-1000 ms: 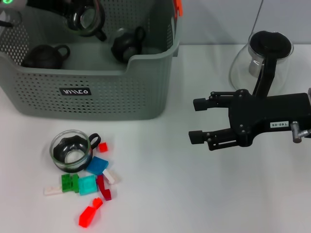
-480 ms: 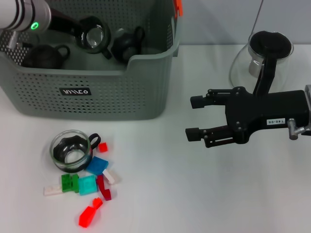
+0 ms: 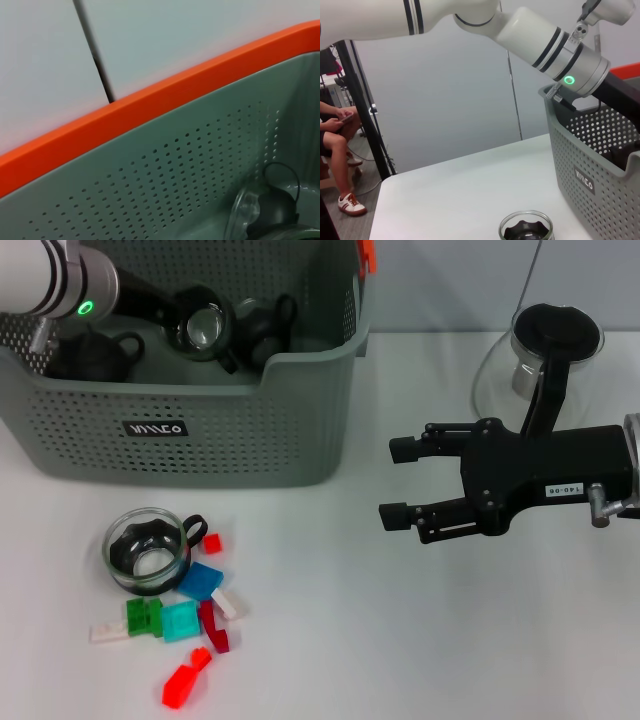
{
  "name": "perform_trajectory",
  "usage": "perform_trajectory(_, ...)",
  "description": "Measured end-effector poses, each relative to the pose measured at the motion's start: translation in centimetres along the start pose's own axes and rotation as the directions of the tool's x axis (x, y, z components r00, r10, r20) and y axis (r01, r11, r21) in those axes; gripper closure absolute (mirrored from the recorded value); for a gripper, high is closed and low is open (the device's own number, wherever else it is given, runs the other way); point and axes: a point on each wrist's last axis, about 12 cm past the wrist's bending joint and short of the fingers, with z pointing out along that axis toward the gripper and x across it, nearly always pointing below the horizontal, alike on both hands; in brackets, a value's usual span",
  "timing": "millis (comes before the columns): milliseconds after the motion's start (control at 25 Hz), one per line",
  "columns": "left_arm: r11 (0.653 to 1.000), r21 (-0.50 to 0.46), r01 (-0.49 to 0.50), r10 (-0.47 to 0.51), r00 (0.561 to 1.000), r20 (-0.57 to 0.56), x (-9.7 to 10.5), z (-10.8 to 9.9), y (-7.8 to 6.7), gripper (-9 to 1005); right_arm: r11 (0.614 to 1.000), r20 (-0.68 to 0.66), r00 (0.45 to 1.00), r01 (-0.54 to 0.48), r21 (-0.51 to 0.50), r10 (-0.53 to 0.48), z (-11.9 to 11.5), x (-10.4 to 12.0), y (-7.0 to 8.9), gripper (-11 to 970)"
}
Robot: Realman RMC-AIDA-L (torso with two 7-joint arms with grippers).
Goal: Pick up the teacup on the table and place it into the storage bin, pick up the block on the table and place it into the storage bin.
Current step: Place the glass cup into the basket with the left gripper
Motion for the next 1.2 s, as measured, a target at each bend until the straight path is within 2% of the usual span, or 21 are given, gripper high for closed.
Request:
perform_trajectory(480,0.999,0.002,-0.041,0.041,0.999,-0.002,0.3,0.7,-1.4,946,1.0,0.0,1.0,-0.005,0.008,0.005,-0.1,0.2,0.0,76)
perform_trajectory(840,0.999,-0.008,-0.042,0.042,0.999,0.008,0.2,0.8,-1.5,934,1.0,0.001,1.0,-0.008,0.008,0.008,-0.1,0.3,0.0,77)
perform_trajectory(1080,0.999,-0.009,-0.037,0.038,0.999,0.012,0.1,0.7,-1.4,810,1.0,0.003,1.0,-0.013,0.009,0.013,0.0,0.3,0.1,75)
perform_trajectory(1200,1.0,-0.017,-0.017,0.017,1.0,0.025,-0.3,0.2,-0.9,681,1.0,0.004,1.0,-0.015,0.008,0.015,-0.1,0.3,0.1,75)
